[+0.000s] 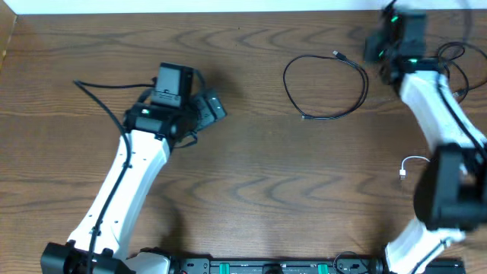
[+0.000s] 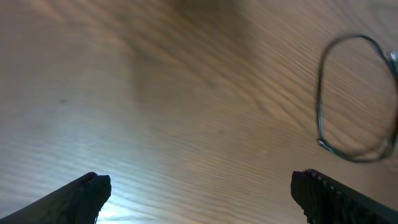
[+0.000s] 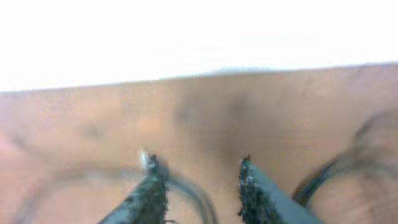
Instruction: Untangle cables
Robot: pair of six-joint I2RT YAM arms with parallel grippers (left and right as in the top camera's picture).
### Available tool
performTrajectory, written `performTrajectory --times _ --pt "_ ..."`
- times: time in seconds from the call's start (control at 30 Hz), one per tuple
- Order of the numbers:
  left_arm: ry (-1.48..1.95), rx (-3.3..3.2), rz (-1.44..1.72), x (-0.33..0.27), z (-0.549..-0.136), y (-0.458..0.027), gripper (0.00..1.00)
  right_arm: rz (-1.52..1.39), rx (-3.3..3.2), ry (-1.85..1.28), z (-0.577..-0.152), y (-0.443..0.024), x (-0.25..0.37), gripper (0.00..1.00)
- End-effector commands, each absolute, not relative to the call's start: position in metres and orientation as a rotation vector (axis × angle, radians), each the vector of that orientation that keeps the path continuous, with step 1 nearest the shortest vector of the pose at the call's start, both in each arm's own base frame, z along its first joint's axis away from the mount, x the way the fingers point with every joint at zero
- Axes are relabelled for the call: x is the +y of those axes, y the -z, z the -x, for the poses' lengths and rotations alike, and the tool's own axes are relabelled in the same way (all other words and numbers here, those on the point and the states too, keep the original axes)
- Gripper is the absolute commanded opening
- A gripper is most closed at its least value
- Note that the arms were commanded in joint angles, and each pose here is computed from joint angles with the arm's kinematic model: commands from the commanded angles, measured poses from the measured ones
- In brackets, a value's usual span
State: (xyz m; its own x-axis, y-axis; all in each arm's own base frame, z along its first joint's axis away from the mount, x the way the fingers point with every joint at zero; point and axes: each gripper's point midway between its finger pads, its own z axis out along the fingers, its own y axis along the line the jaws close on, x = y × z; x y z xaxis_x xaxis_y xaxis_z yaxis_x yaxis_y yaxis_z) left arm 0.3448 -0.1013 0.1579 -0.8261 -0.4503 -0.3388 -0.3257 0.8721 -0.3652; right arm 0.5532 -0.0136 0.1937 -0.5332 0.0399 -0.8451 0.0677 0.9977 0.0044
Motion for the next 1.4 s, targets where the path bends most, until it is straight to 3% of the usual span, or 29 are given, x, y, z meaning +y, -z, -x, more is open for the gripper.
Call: performTrajectory --times 0.0,0.1,0.23,0.43,0.53,0.57,0.77,0.97,1.2,1.37 --pt "0.419 2.630 0.504 -0.121 -0.340 -0.159 1.00 -0.017 1.938 0.197 -0.541 -0.283 -0.031 0.44" --pt "0.380 2.634 0.430 -0.135 -0.335 -0.159 0.99 0.053 1.836 0.336 -0.528 -0.330 -0.040 0.58" --pt "0.308 2.618 0.369 -0.144 -0.331 -0.160 1.00 0.143 1.830 0.446 -0.508 -0.351 -0.044 0.69" --pt "0.233 2.593 0.345 -0.144 -0.331 -0.161 0.99 0.195 1.862 0.442 -0.464 -0.374 -0.040 0.79" --pt "0.234 2.593 0.346 -0.143 -0.331 -0.161 1.00 0.246 1.850 0.373 -0.431 -0.393 -0.027 0.90" --pt "0.234 2.593 0.346 -0.143 -0.331 -0.161 1.00 0.257 1.838 0.356 -0.423 -0.399 -0.023 0.99" --pt "0.234 2.593 0.346 -0.143 -0.331 -0.161 1.00 0.275 1.697 0.315 -0.376 -0.453 -0.011 0.99" --pt "0.234 2.593 0.346 -0.143 -0.331 -0.161 1.00 0.258 1.640 0.328 -0.345 -0.475 -0.013 0.99" --pt "0.234 2.593 0.346 -0.143 -0.331 -0.161 1.00 0.273 1.716 0.320 -0.335 -0.458 -0.012 0.99" --pt "0.234 2.593 0.346 -0.143 -0.331 -0.161 0.99 0.306 1.887 0.302 -0.326 -0.416 -0.012 0.99"
